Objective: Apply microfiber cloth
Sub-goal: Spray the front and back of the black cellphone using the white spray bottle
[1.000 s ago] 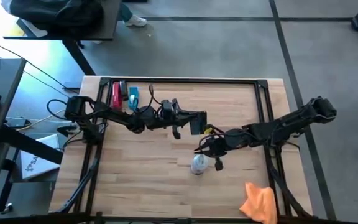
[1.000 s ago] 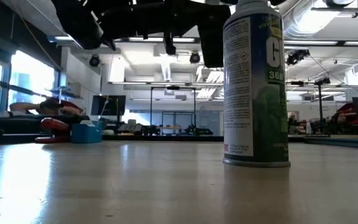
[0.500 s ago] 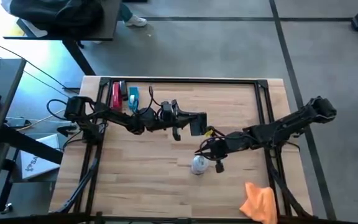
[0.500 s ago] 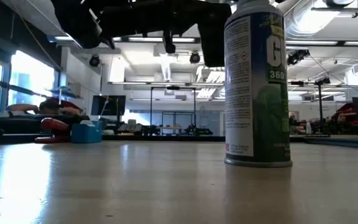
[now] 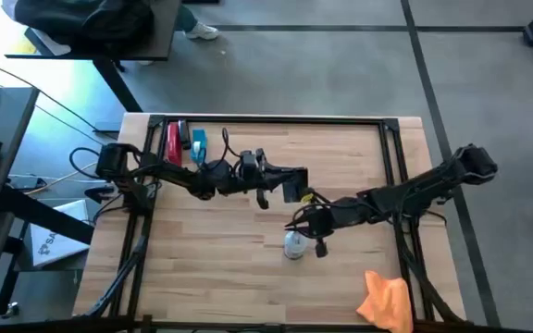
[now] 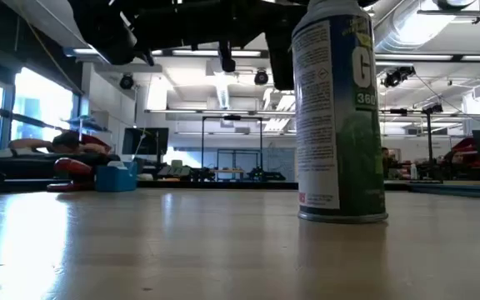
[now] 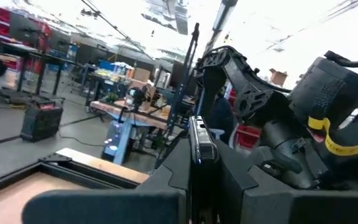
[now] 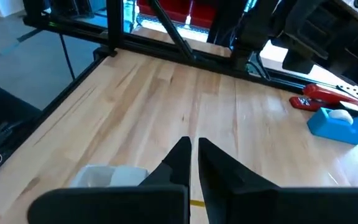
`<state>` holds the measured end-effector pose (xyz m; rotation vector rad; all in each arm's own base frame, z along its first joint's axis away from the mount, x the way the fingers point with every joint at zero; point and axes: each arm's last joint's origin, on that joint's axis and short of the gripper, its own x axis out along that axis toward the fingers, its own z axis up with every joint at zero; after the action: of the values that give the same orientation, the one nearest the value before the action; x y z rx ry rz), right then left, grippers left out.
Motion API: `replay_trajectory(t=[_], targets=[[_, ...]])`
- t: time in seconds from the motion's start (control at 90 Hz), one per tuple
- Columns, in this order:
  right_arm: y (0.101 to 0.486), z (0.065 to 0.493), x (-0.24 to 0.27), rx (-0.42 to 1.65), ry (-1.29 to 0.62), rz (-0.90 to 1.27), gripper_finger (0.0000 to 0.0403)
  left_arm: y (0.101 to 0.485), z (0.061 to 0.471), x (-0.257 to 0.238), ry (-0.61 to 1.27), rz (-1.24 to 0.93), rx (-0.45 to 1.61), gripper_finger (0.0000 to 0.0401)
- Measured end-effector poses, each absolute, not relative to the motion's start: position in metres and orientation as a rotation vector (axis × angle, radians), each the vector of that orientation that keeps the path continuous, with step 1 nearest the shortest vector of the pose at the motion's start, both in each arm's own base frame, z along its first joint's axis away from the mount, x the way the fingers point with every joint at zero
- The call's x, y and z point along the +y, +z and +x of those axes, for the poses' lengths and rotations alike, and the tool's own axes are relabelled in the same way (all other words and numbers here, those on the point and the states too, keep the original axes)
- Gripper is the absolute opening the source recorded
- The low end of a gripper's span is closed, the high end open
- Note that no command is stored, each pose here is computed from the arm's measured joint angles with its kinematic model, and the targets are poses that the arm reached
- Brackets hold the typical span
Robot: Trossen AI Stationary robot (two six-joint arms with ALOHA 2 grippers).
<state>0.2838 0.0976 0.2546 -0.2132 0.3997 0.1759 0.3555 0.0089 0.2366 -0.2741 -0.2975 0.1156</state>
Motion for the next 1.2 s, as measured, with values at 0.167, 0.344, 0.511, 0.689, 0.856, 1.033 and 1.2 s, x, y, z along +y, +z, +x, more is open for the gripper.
replay_trajectory(t=[0.167, 0.344, 0.511, 0.689, 0.856, 1.033, 1.2], targets=[[0.256, 0.283, 0.097, 0.4, 0.177, -0.217, 0.0, 0.245, 0.351, 0.011, 0.131, -0.258, -0.314, 0.0016], [0.255, 0.282, 0.097, 0.404, 0.178, -0.217, 0.0, 0.257, 0.343, 0.013, 0.236, -0.197, -0.251, 0.0016], [0.255, 0.282, 0.097, 0.406, 0.178, -0.218, 0.0, 0.272, 0.332, 0.009, 0.242, -0.194, -0.213, 0.0016], [0.255, 0.282, 0.097, 0.407, 0.178, -0.218, 0.0, 0.273, 0.33, -0.006, 0.226, -0.195, -0.179, 0.0015], [0.255, 0.282, 0.097, 0.404, 0.178, -0.217, 0.0, 0.254, 0.338, -0.013, 0.282, -0.18, -0.108, 0.0015], [0.255, 0.282, 0.097, 0.402, 0.178, -0.216, 0.0, 0.234, 0.347, -0.015, 0.302, -0.182, -0.053, 0.0015], [0.255, 0.282, 0.097, 0.402, 0.178, -0.216, 0.0, 0.223, 0.35, -0.028, 0.266, -0.14, -0.019, 0.0015]])
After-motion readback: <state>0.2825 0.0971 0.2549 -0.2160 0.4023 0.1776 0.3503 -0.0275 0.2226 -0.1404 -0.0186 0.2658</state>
